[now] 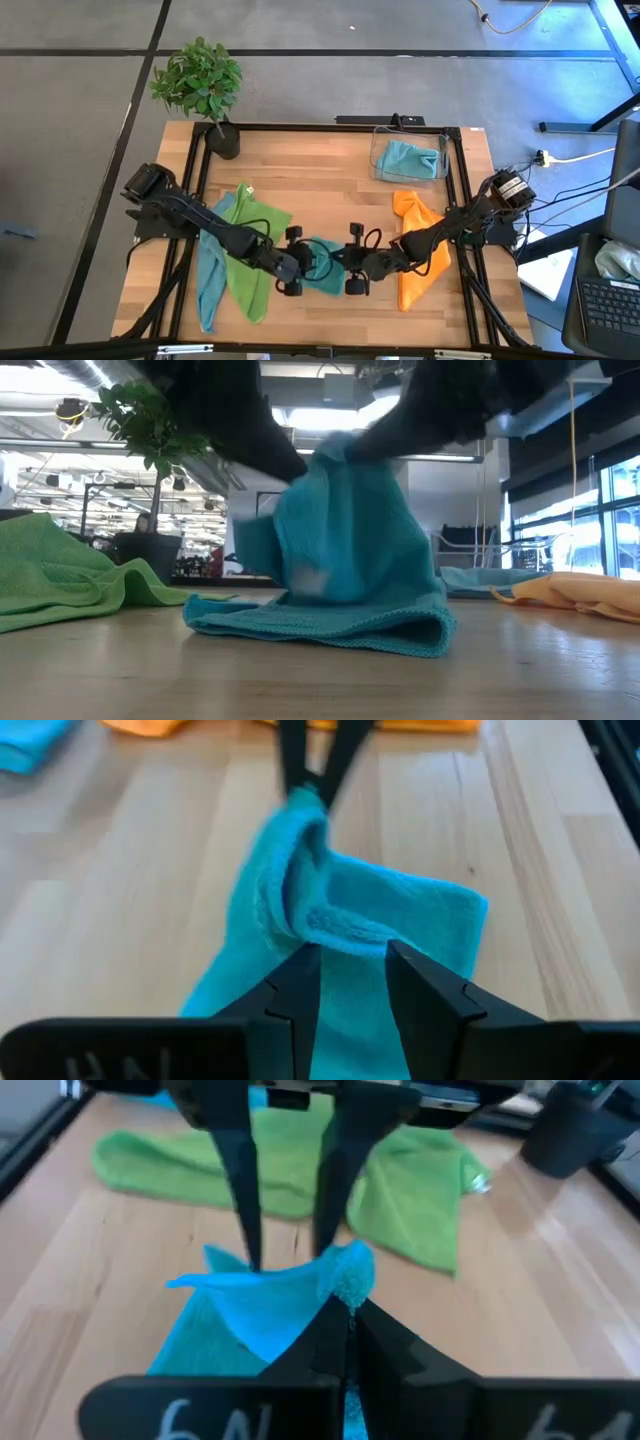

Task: Fold microfiber towels
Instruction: Fold the blue Fold the blue microfiber towel, then put the folded blue Fold the blue microfiber towel into the transparent bin

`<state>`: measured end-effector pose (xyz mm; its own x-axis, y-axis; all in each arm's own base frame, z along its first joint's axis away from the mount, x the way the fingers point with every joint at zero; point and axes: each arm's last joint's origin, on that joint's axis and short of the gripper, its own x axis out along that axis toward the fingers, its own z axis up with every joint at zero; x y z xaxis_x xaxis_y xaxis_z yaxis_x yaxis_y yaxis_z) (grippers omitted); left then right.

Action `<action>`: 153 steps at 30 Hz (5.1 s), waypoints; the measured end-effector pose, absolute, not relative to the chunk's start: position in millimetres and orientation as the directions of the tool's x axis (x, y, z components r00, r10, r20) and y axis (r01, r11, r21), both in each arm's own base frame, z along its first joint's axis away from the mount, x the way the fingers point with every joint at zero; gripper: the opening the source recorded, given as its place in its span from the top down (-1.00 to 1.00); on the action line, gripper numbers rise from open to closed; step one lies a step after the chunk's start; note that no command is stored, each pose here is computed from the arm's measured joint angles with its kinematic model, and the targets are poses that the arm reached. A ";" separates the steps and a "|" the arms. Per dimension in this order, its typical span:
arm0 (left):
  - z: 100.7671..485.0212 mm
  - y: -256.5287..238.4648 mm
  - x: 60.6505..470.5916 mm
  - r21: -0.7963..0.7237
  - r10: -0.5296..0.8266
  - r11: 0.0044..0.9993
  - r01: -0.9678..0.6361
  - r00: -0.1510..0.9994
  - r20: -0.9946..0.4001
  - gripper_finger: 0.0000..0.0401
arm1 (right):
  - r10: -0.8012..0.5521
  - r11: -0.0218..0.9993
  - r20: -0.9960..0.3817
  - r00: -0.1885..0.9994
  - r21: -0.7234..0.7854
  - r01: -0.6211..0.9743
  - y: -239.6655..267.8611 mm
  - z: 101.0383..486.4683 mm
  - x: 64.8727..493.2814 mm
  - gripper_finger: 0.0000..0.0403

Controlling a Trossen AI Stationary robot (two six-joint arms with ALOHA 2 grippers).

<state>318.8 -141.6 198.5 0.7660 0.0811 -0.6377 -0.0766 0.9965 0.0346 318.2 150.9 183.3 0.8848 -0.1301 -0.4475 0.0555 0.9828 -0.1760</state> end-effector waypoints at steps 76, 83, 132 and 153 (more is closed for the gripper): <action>229.8 -121.7 284.2 0.180 0.255 0.967 -0.181 0.695 -0.672 0.46 | 0.216 0.972 -0.650 0.729 0.074 -0.223 156.5 158.5 301.4 0.93; 229.9 -122.0 284.3 0.178 0.254 0.967 -0.181 0.697 -0.670 0.46 | 0.249 0.962 -0.663 0.706 0.083 -0.261 161.7 156.7 297.4 0.93; 179.8 -152.0 330.5 0.017 -0.055 0.996 0.086 0.766 -0.641 0.46 | -0.084 0.995 -0.872 0.481 -0.045 0.092 148.3 161.5 284.8 0.06; 127.2 -159.0 350.3 -0.010 -0.087 0.994 0.106 0.753 -0.652 0.46 | 0.132 0.928 -0.891 0.434 0.265 0.263 83.7 141.6 302.2 -0.50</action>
